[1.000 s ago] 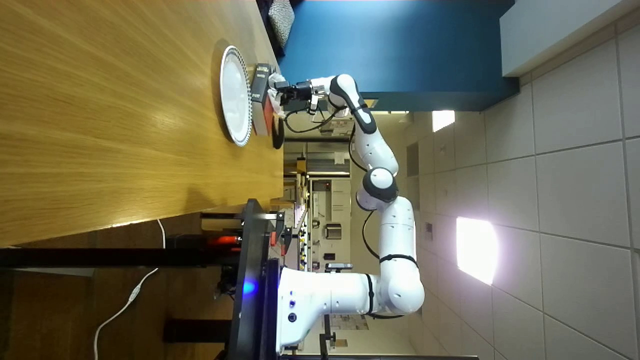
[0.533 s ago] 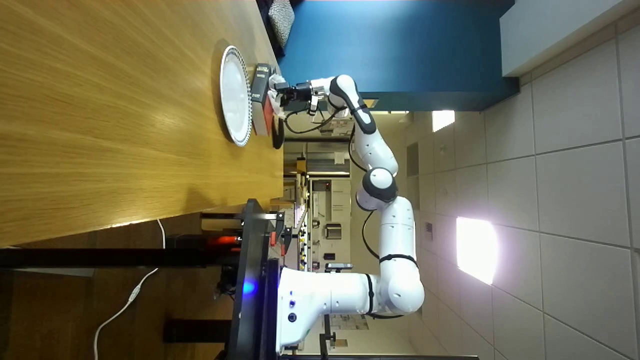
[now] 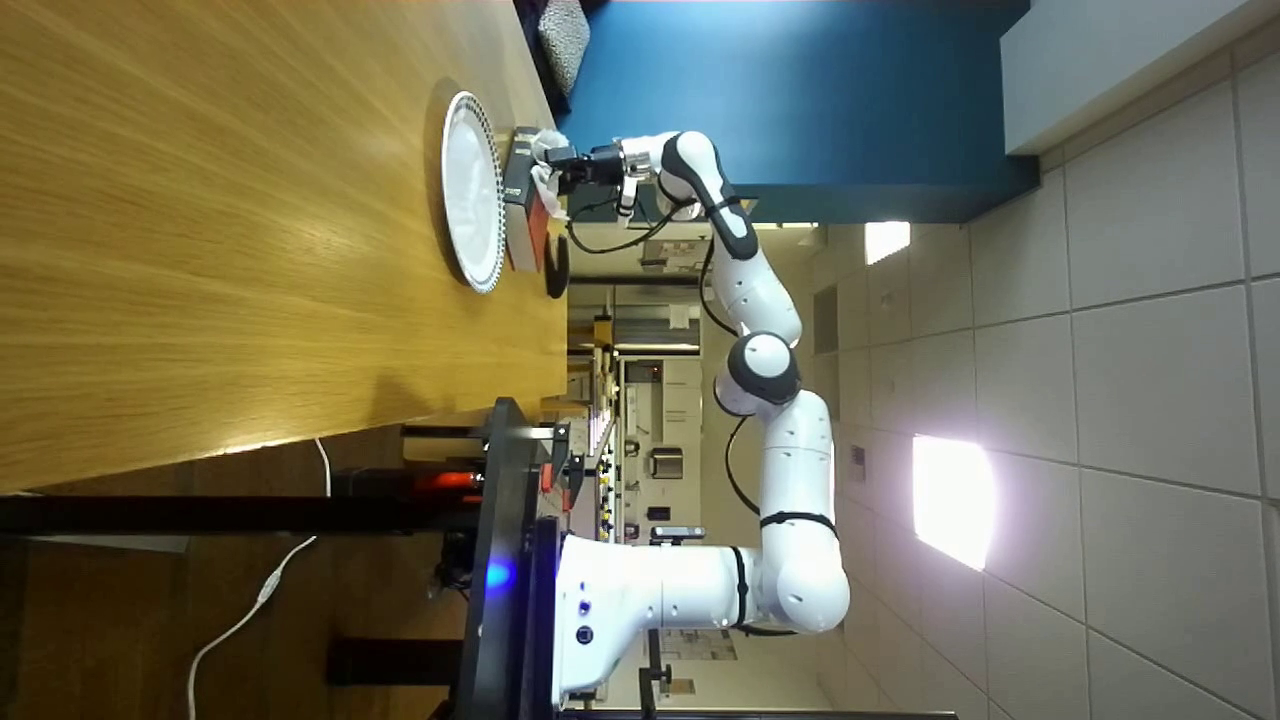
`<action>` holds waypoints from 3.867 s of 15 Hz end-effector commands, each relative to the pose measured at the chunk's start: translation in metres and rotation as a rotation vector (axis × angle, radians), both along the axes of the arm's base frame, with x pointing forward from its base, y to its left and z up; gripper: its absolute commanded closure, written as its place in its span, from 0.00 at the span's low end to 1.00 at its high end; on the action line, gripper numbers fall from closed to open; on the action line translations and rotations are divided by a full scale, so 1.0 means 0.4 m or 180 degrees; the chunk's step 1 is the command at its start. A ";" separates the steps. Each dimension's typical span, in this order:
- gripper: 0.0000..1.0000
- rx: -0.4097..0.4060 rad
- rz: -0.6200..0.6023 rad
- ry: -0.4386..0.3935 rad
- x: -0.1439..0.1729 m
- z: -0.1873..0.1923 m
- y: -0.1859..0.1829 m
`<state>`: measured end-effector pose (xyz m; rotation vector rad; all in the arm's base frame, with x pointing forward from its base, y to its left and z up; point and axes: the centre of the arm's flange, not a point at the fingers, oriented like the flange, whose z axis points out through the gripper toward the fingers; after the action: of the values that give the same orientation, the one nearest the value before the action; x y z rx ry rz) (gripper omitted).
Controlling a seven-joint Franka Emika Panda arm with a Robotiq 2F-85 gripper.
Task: Use the tissue to wipe the cover of the book
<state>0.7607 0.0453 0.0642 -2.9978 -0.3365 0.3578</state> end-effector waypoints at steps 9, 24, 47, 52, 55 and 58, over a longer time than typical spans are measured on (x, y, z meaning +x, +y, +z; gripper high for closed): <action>1.00 0.0048 -0.0469 0.0101 -0.048 0.018 -0.206; 1.00 0.0034 0.0075 0.0254 -0.189 0.086 -0.024; 1.00 0.0261 -0.0512 -0.0019 -0.404 0.426 0.004; 1.00 0.0184 -0.0668 -0.0125 -0.498 0.571 -0.047; 1.00 0.0152 -0.0876 -0.0201 -0.568 0.650 -0.101; 1.00 0.0143 -0.1120 -0.0225 -0.647 0.721 -0.173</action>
<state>0.5482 -0.0011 0.2997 -2.9635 0.0510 0.2416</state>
